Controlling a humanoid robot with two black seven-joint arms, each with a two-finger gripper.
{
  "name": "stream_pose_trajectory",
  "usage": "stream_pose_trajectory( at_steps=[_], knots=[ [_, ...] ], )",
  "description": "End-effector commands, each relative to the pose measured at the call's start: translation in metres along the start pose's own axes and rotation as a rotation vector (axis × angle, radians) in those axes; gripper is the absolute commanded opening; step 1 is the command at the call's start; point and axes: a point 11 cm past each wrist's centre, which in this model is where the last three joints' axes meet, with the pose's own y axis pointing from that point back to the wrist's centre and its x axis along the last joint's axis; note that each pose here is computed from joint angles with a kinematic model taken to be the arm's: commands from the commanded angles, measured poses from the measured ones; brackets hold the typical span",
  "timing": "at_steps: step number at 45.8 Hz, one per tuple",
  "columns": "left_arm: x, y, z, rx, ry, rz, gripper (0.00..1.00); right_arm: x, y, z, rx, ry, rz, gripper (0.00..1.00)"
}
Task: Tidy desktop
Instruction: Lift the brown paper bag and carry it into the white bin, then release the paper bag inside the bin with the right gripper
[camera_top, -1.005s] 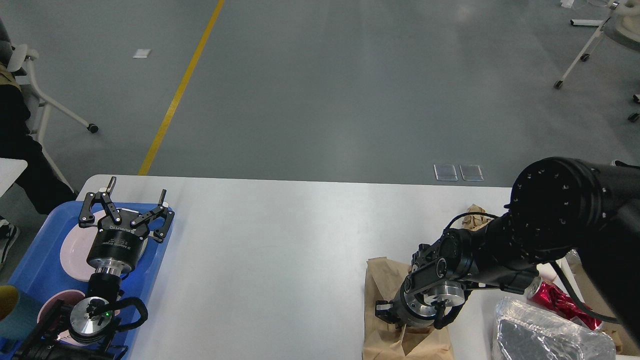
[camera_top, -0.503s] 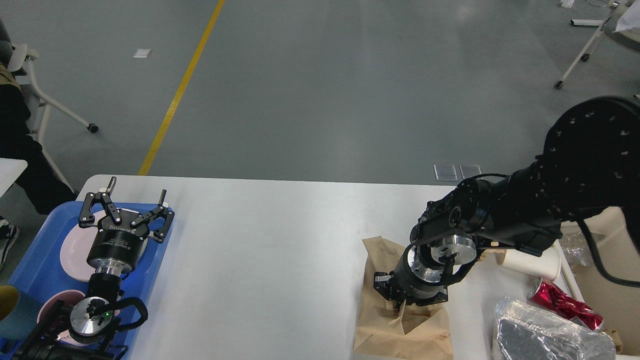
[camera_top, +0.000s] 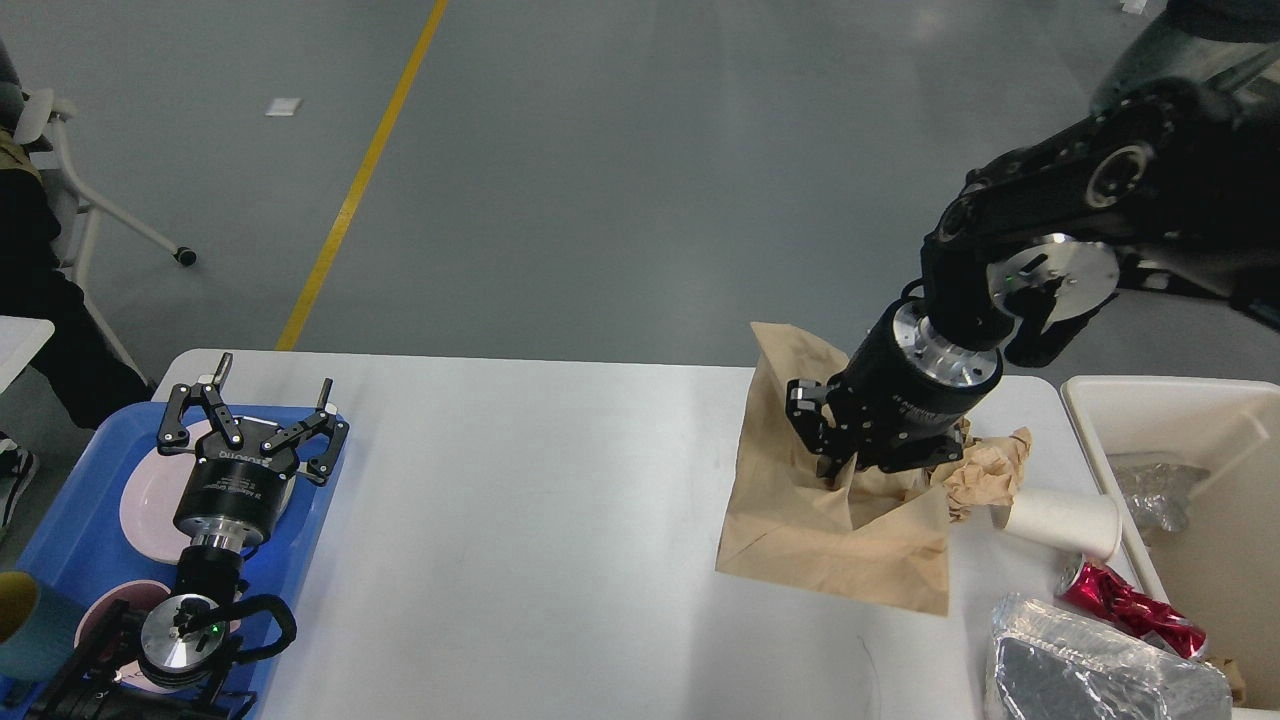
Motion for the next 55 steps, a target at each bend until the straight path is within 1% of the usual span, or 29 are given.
stream_pose_trajectory(
  at_steps=[1,4,7,13,17,22,28,37,43,49,55],
  knots=[
    [0.0,0.0,0.0,0.0,0.0,0.0,0.96,0.009,0.036,0.015,0.016,-0.026,0.03,0.0],
    [0.0,0.0,0.0,0.0,0.0,0.0,0.96,0.013,0.053,0.019,0.045,-0.044,0.054,0.0],
    [0.0,0.0,0.0,0.0,0.0,0.001,0.96,0.018,0.065,0.03,0.034,-0.067,0.085,0.0],
    [0.0,0.0,0.0,0.0,0.0,0.0,0.96,0.022,0.069,0.041,0.014,-0.092,0.102,0.0],
    [0.0,0.0,0.0,0.0,0.0,0.001,0.96,0.024,0.07,0.045,0.023,-0.106,0.112,0.0],
    [0.0,0.0,0.0,0.0,0.0,0.0,0.96,0.035,0.074,0.073,-0.011,-0.166,0.151,0.0],
    [0.0,0.0,0.0,0.0,0.0,0.001,0.96,0.057,0.073,0.135,-0.082,-0.284,0.231,0.0],
    [0.0,0.0,0.0,0.001,0.0,0.0,0.96,0.075,0.036,0.241,-0.188,-0.423,0.29,0.0],
    [0.0,0.0,0.0,0.001,0.0,0.0,0.96,0.069,-0.003,0.308,-0.278,-0.516,0.348,0.0],
    [0.0,0.0,0.0,0.001,0.001,0.0,0.96,0.057,-0.048,0.359,-0.362,-0.568,0.421,0.0],
    [0.0,0.0,0.0,0.0,0.0,0.001,0.96,0.042,-0.085,0.396,-0.428,-0.599,0.517,0.0]
  ],
)
